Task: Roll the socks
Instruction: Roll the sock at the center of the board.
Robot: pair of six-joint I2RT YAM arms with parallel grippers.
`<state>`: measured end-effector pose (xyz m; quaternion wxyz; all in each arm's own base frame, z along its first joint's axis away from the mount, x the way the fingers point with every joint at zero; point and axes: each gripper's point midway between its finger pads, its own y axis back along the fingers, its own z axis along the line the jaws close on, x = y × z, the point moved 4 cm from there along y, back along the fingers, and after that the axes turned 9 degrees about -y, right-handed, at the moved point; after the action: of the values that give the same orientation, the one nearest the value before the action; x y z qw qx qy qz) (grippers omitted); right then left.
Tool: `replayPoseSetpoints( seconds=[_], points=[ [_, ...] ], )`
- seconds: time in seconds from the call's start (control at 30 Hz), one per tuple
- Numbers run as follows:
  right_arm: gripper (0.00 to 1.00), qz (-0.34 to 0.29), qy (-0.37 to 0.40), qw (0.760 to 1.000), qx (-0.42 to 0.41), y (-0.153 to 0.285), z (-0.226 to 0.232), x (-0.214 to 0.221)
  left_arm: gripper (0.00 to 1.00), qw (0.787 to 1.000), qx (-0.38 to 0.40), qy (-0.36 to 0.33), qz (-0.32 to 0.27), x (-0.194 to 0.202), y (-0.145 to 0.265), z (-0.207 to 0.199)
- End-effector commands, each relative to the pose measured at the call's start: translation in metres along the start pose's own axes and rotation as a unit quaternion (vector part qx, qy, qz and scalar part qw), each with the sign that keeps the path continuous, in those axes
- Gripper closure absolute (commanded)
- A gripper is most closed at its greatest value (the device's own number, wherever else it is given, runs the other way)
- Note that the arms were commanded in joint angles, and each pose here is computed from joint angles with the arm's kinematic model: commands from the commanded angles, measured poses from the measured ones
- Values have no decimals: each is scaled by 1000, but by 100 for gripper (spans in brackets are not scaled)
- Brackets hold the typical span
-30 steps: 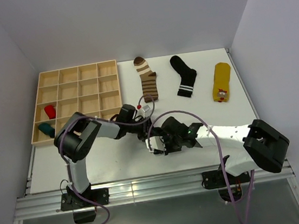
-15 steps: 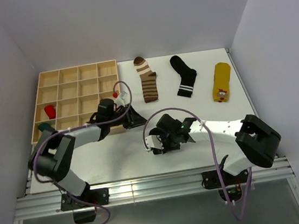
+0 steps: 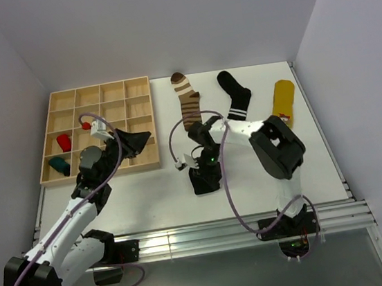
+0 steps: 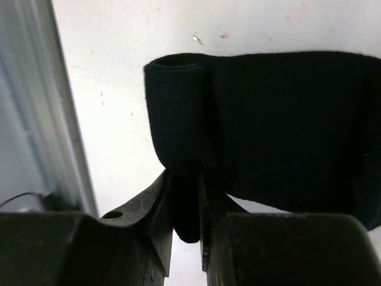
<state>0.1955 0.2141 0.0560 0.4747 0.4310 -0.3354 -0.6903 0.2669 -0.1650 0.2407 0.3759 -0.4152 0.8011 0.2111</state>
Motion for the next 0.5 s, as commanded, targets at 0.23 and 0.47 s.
replayPoseSetpoints(
  seconds=[0.23,0.47],
  points=[
    [84,28,-93,983,-153,2,-18,9,57,975,49,-211,57,79,-1,-30],
    [83,37,-124,979,-156,-4,-26,7,53,936,116,-273,189,156,-14,-52]
  ],
)
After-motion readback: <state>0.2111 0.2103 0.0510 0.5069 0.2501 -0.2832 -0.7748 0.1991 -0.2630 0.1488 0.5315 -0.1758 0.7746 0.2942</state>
